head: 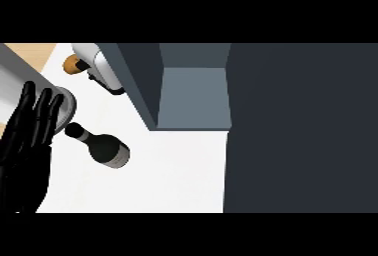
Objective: Pick up the wine, place it into the cabinet and close the cabinet
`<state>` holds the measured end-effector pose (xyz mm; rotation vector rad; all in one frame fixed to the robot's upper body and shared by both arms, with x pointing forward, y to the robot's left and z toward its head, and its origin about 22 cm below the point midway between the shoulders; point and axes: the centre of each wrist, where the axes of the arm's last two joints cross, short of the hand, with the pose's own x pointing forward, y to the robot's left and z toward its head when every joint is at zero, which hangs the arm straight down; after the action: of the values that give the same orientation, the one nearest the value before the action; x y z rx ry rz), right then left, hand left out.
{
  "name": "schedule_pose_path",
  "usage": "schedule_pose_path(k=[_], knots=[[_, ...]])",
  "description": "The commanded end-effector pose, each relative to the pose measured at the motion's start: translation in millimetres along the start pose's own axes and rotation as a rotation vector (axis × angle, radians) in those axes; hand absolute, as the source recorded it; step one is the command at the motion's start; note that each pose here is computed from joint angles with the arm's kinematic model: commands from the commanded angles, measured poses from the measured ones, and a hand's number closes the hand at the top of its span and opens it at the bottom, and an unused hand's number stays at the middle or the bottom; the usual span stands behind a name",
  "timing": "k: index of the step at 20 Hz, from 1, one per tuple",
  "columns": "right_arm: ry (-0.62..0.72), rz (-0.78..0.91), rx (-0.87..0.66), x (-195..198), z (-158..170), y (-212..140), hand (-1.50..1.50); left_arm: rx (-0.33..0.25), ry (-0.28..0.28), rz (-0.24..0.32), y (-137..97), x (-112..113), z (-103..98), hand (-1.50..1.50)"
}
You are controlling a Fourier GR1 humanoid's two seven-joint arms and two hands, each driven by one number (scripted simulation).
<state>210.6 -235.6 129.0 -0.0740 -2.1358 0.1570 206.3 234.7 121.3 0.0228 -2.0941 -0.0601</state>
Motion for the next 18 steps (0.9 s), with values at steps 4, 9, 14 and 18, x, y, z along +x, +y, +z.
schedule_pose_path(k=[4,9,14,18], knots=[[0.017,-0.035,0.004,16,20,4,-1.50,0.354,0.080,-0.142,-2,-19,-46,-1.50],[0.107,-0.239,0.293,17,32,23,-1.50,0.555,0.238,-0.030,-16,-31,-71,-1.50],[0.119,-0.242,0.293,58,51,13,-1.50,0.576,0.254,-0.027,-67,-11,-132,-1.50],[0.139,-0.249,0.291,87,59,14,-1.50,0.573,0.259,-0.017,-106,18,-152,-1.50]])
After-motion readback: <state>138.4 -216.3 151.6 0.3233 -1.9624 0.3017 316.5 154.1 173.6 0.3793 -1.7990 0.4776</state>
